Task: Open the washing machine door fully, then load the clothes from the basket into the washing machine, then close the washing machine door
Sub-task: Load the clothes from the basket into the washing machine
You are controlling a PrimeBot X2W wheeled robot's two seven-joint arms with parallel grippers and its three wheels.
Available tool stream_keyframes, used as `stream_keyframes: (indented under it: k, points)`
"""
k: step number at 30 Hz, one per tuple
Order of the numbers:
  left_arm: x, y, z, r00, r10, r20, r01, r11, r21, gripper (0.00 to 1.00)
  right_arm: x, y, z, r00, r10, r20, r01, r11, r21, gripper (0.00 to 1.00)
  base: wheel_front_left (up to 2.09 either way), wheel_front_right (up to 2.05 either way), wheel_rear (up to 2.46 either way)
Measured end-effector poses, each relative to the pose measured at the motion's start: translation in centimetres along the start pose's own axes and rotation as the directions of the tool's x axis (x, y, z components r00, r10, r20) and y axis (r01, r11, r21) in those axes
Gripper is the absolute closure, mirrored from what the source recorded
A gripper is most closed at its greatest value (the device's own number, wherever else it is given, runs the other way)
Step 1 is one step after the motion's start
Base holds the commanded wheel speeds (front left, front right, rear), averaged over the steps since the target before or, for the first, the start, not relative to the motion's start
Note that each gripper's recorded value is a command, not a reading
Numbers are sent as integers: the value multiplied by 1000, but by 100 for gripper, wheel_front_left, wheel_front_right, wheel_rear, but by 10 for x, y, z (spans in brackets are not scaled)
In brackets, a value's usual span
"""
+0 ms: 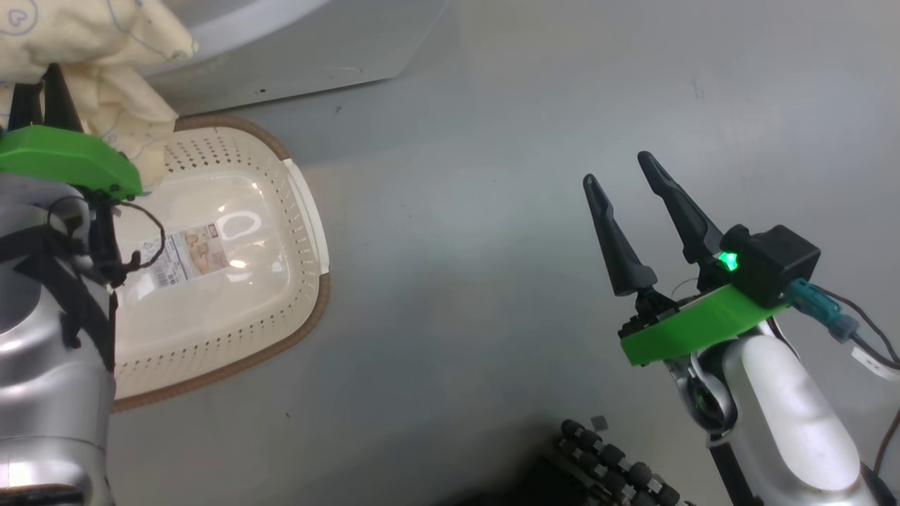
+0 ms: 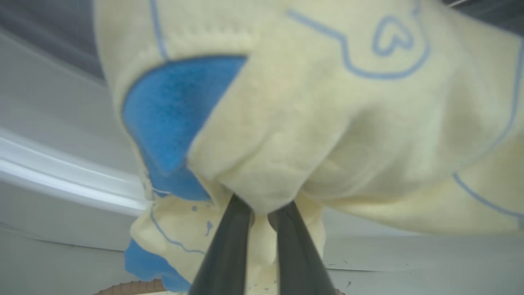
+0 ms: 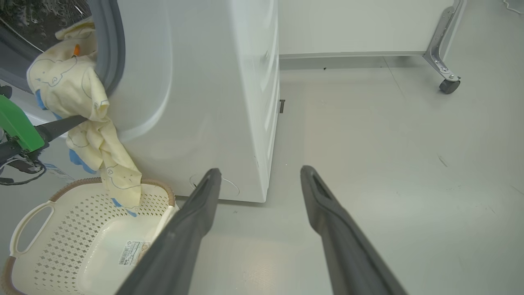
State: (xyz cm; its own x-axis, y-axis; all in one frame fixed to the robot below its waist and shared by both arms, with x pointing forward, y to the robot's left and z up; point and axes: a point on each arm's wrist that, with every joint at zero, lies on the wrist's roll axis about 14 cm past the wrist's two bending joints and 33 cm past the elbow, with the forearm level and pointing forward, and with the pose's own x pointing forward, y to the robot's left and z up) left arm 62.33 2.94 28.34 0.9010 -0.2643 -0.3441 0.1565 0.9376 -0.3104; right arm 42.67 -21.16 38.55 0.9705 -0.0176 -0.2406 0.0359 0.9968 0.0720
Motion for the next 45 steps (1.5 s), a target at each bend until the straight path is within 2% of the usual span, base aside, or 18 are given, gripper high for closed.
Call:
stream_keyframes:
  k: [5,12,23,34,45]
  points:
    - [-7,0,9,1000,-2,23,2,1000,-13,100,2,3,6,1000,9,20,-9,1000,4,0,0,0,0]
    - [-23,-23,14,997,-72,32,73,997,-38,100,1,7,19,998,21,55,-21,1000,10,0,0,0,0]
    - [-20,-53,76,976,-152,156,150,988,24,100,-13,7,31,997,13,81,-15,1000,21,0,0,0,0]
    - [13,-66,154,953,-163,256,131,982,136,100,-37,-3,23,998,-30,47,29,999,28,0,0,0,0]
    - [37,-48,179,956,-93,278,49,986,162,100,-41,0,6,1000,-27,-6,28,999,19,0,0,0,0]
